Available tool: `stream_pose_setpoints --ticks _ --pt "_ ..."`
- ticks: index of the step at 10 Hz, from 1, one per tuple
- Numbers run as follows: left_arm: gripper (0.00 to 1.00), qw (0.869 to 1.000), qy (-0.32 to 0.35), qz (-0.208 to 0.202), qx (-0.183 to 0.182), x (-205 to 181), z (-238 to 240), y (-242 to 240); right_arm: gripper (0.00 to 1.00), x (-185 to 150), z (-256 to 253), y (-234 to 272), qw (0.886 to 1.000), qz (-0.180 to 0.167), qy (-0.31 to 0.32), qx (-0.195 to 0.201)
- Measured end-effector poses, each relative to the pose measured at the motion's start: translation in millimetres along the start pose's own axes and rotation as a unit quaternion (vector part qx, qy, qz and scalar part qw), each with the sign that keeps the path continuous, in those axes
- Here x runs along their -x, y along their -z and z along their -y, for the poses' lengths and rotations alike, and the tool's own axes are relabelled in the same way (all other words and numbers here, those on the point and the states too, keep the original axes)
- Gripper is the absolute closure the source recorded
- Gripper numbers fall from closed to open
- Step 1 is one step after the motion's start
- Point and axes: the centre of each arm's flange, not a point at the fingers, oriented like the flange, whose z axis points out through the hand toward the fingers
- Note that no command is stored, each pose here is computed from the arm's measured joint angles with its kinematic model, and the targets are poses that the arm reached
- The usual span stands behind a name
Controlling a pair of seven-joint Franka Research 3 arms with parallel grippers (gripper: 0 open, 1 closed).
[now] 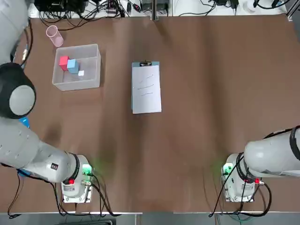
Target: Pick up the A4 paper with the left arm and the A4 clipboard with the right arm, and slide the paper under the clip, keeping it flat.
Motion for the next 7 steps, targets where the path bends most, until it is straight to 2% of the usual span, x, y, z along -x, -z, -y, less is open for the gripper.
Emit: stream_pose_setpoints --ticks 4,5,7 --pt "0.00 0.994 -0.107 -0.004 0.025 -48.5 119.8 12.3 0.00 0.0 -0.1 0.2 1.000 0.000 0.000 0.000" --pt "0.00 0.993 -0.114 -0.006 0.026 -52.6 135.6 14.1 0.00 0.0 -0.1 0.2 1.000 0.000 0.000 0.000" --pt "0.00 0.992 -0.120 -0.005 0.026 -50.3 129.2 13.7 0.00 0.0 -0.1 0.2 1.000 0.000 0.000 0.000"
